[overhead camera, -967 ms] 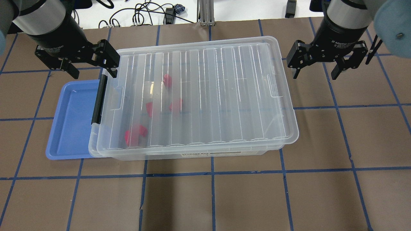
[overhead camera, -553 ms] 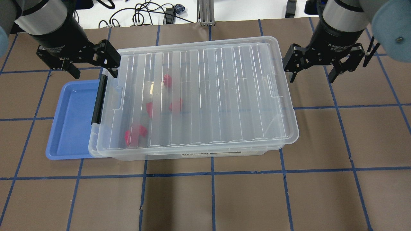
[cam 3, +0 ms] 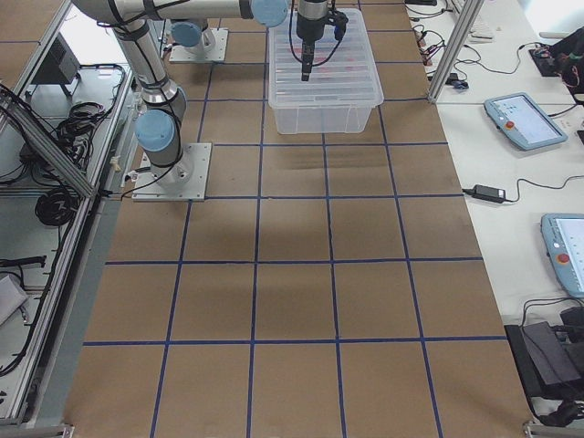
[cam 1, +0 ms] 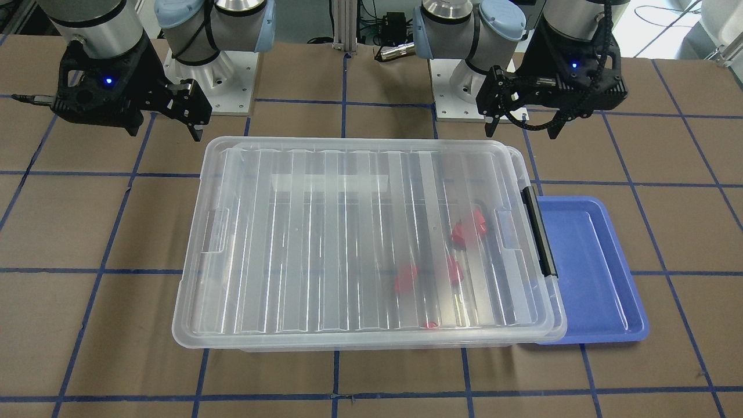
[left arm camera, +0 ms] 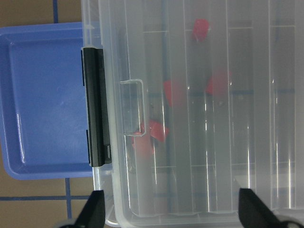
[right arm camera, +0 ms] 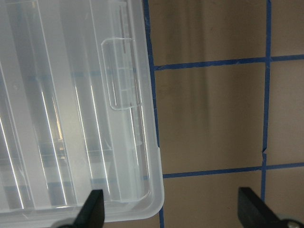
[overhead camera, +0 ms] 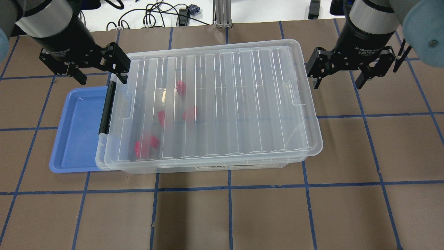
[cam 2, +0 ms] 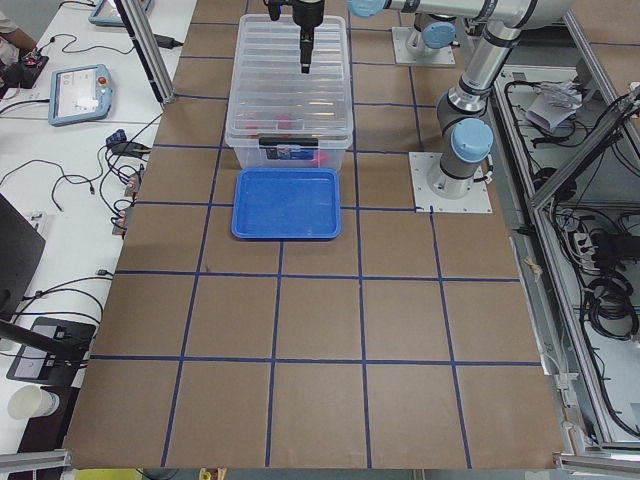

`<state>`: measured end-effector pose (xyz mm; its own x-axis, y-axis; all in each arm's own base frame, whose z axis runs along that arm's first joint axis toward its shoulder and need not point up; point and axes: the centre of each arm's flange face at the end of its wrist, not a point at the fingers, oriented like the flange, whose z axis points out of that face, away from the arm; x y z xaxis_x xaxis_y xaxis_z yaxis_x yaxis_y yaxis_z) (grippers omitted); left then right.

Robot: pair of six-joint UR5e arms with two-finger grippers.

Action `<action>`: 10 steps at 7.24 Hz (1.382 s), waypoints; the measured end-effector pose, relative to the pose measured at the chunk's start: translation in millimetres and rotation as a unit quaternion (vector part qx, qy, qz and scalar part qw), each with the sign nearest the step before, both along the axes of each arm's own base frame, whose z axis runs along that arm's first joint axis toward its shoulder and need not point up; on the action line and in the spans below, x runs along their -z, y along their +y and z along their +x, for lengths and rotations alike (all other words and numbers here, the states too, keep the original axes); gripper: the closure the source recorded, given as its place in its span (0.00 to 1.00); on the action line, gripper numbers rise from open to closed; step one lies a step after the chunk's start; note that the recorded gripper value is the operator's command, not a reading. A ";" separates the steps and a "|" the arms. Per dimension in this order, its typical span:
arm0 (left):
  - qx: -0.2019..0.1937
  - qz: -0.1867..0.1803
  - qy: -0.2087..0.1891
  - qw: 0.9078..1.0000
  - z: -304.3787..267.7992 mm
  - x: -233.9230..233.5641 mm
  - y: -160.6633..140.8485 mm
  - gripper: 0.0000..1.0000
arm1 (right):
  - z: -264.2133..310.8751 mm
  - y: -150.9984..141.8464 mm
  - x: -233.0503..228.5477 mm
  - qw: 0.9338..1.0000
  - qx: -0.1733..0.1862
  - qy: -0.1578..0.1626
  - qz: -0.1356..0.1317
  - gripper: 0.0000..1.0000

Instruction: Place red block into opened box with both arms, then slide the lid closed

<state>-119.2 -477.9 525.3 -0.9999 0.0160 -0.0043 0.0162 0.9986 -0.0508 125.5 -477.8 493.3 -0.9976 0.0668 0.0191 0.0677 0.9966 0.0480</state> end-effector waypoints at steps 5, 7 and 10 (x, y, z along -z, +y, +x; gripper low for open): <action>0.002 -0.003 0.001 1.000 -2.6 1.9 -2.1 0.00 | 0.1 7.0 -14.4 1.000 0.001 0.003 -0.019 0.00; 0.002 -0.004 0.001 1.000 -3.0 1.9 -1.2 0.00 | -0.1 11.6 -17.4 1.000 0.001 0.003 -0.020 0.00; 0.003 -0.004 -0.001 1.000 -2.6 0.9 -1.9 0.00 | 0.7 15.2 -21.7 1.000 0.000 0.000 -0.026 0.00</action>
<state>-121.8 -479.8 524.4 -0.9997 0.0217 -0.0072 0.0221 0.9980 -0.0597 126.1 -462.7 514.9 -0.9976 0.0680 0.0159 0.0679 0.9977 -0.0037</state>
